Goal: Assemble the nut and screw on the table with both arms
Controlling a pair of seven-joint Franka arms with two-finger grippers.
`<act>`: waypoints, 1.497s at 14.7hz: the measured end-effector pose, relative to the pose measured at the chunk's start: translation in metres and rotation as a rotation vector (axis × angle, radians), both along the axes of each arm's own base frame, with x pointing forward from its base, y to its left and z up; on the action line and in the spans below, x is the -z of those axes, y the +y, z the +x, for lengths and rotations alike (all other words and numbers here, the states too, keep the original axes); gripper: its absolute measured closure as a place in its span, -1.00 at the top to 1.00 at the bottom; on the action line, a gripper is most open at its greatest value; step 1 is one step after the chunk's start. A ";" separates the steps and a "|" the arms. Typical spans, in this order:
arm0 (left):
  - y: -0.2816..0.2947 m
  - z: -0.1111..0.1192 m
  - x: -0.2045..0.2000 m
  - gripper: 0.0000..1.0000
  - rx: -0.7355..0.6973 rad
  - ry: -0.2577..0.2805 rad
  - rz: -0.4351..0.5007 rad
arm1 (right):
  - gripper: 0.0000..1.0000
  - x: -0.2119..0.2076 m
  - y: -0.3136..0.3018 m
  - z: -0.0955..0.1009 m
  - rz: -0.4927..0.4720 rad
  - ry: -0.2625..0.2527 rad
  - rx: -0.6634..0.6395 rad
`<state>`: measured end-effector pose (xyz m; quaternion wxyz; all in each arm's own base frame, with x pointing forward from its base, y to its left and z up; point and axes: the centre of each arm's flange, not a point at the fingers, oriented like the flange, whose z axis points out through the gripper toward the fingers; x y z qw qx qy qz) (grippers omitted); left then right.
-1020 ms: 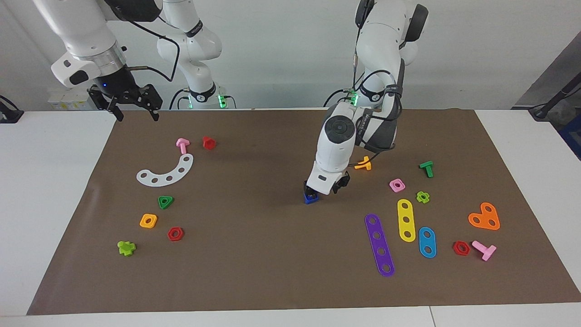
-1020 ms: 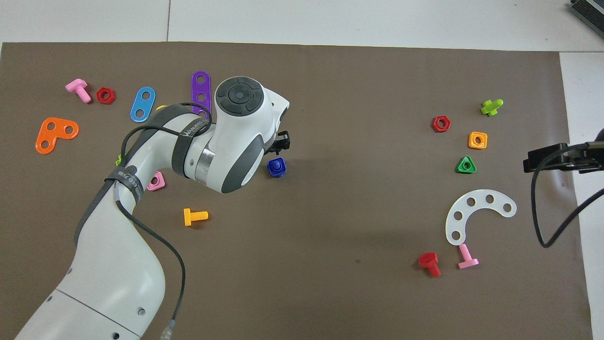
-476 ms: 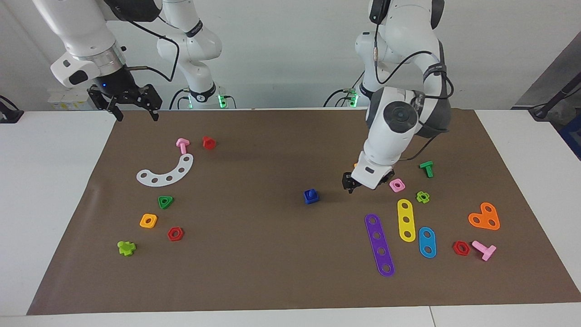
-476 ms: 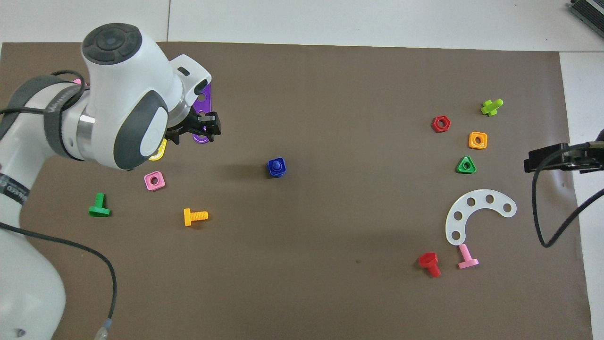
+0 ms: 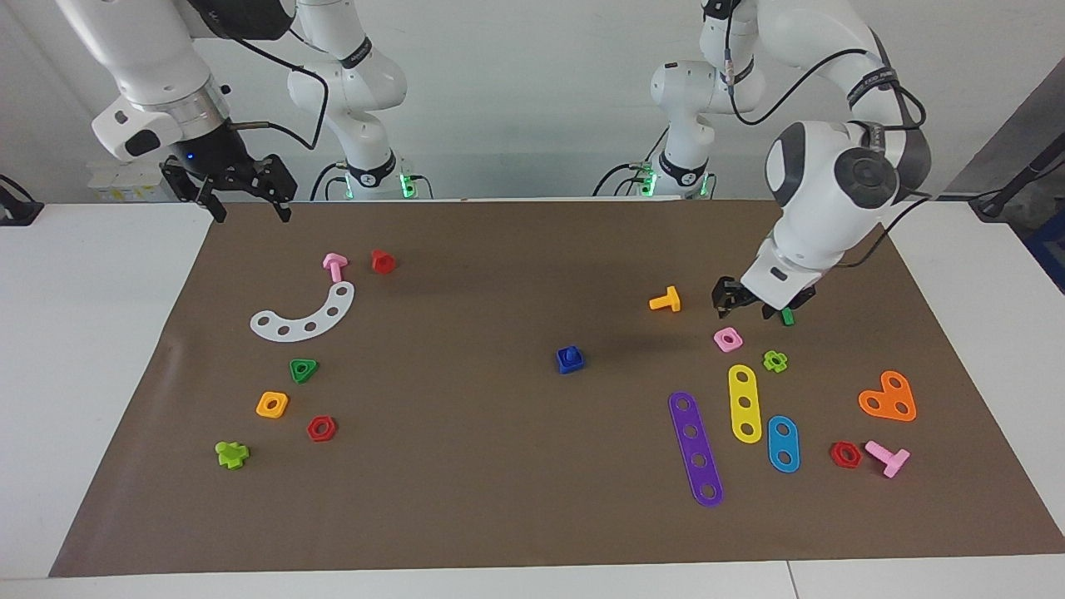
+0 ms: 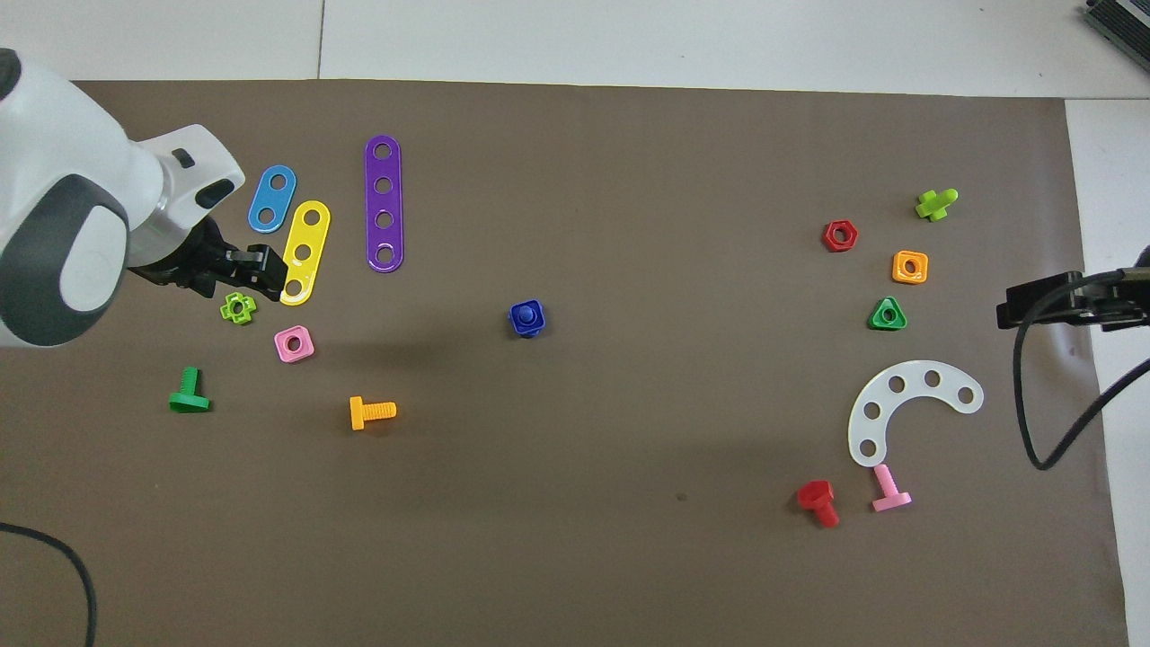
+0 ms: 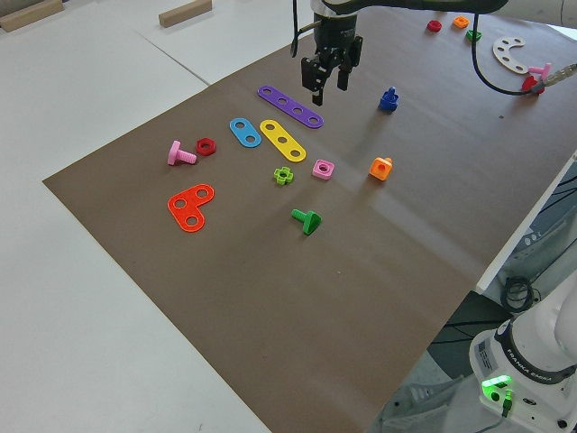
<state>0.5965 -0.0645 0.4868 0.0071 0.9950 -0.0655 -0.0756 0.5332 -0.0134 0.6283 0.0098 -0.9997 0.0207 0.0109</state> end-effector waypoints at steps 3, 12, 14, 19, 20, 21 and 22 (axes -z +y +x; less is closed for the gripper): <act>0.024 -0.012 -0.025 0.59 -0.005 -0.003 -0.005 | 1.00 0.000 0.000 0.000 0.001 0.000 0.000; 0.032 -0.050 -0.103 1.00 -0.020 -0.108 -0.009 | 1.00 0.000 0.000 0.000 0.002 0.000 0.000; 0.032 -0.052 -0.107 1.00 -0.044 -0.117 -0.007 | 1.00 0.000 0.000 0.000 0.002 0.000 0.000; 0.033 -0.053 -0.116 1.00 -0.088 -0.135 -0.005 | 1.00 0.000 0.000 0.000 0.002 0.000 0.000; 0.033 -0.053 -0.119 1.00 -0.088 -0.141 -0.005 | 1.00 0.000 0.000 0.000 0.002 0.000 0.000; 0.033 -0.054 -0.121 1.00 -0.088 -0.145 -0.006 | 1.00 0.000 0.000 0.000 0.002 0.000 0.000; 0.032 -0.054 -0.122 1.00 -0.088 -0.148 -0.006 | 1.00 0.000 0.000 0.000 0.002 0.000 0.000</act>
